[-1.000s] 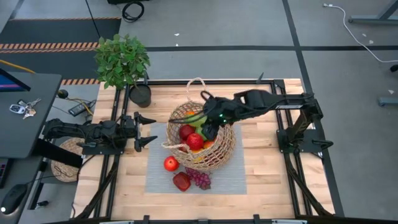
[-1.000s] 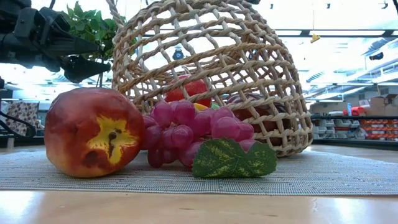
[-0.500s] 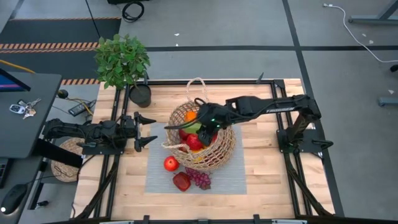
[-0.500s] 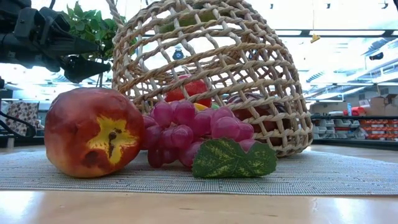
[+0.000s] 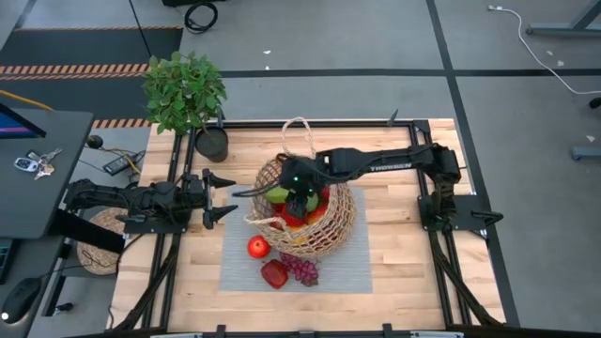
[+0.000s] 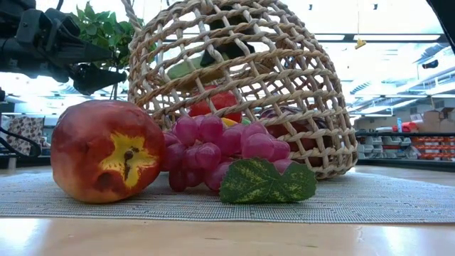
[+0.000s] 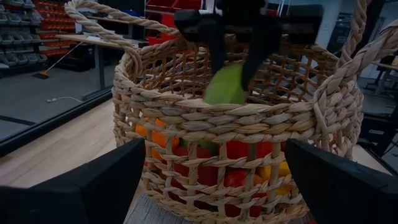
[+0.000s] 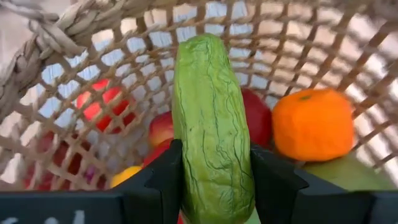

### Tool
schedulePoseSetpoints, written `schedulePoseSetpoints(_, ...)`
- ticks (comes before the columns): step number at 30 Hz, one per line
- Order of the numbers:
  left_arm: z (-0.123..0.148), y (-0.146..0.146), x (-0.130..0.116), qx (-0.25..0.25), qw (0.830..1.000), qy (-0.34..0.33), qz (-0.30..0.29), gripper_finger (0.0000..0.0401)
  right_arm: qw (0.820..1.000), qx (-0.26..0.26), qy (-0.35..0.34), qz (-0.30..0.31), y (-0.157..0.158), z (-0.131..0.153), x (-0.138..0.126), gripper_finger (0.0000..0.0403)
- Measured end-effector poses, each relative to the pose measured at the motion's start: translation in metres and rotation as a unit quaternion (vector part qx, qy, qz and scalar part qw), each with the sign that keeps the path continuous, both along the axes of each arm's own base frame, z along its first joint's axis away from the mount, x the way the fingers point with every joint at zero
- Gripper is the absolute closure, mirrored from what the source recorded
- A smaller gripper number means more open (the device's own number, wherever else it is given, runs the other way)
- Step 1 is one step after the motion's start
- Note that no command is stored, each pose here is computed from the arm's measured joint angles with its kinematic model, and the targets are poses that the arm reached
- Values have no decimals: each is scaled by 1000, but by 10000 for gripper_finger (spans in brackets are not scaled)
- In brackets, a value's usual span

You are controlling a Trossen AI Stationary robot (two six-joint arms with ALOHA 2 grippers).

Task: Build produce basket
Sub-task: Put the cucumber into the basket, then put the red apple into the basket

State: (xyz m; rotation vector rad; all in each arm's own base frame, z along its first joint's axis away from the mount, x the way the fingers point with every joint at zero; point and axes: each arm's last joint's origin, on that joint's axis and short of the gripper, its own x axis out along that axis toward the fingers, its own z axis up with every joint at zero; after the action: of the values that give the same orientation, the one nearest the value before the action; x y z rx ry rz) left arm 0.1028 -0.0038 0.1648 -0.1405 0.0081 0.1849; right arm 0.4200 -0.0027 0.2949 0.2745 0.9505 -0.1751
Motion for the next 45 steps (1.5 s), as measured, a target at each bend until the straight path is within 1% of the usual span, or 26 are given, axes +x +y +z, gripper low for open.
schedulePoseSetpoints(2, 0, 0, 0, 0, 1000, -1, 0, 9, 1000, -13, -2, 11, -5, 1, 0, 239)
schedulePoseSetpoints(5, 0, 0, 0, 0, 1000, -1, 0, 9, 999, -25, 0, 23, -8, 4, -3, 224)
schedulePoseSetpoints(13, 0, 0, 0, 0, 1000, 0, 0, 9, 999, -40, 6, 19, -9, 9, -6, 140)
schedulePoseSetpoints(15, 0, 0, 0, 0, 1000, -1, 0, 9, 999, -47, 3, 14, -9, 19, -8, 125)
schedulePoseSetpoints(17, 0, 0, 0, 0, 1000, -1, 0, 9, 999, -53, -3, 10, -9, 37, -13, 115)
schedulePoseSetpoints(20, 0, 0, 0, 0, 1000, -1, 0, 9, 996, -70, -50, 11, -1, 72, -24, 112)
schedulePoseSetpoints(23, 0, 0, 0, 0, 1000, -1, 0, 9, 988, -98, -114, 23, 20, 105, -37, 116)
schedulePoseSetpoints(27, 0, 0, 0, 0, 1000, -1, 0, 9, 975, -152, -157, 43, 59, 126, -55, 119)
schedulePoseSetpoints(29, 0, 0, 0, 0, 1000, -1, 0, 9, 968, -180, -167, 49, 82, 130, -63, 119)
schedulePoseSetpoints(31, 0, 0, 0, 0, 1000, -1, 0, 9, 964, -197, -172, 59, 101, 131, -69, 119)
schedulePoseSetpoints(33, 0, 0, 0, 0, 1000, -1, 0, 9, 961, -211, -163, 73, 119, 129, -76, 120)
schedulePoseSetpoints(36, 0, 0, 0, 0, 1000, -1, 0, 9, 958, -235, -137, 88, 136, 124, -88, 122)
schedulePoseSetpoints(38, 0, 0, 0, 0, 1000, -1, 0, 9, 957, -241, -122, 105, 143, 123, -97, 124)
schedulePoseSetpoints(40, 0, 0, 0, 0, 1000, -1, 0, 9, 956, -241, -124, 113, 146, 125, -105, 128)
schedulePoseSetpoints(43, 0, 0, 0, 0, 1000, -1, 0, 9, 955, -240, -128, 116, 144, 126, -121, 136)
schedulePoseSetpoints(45, 0, 0, 0, 0, 1000, -1, 0, 9, 956, -240, -131, 107, 139, 124, -132, 142)
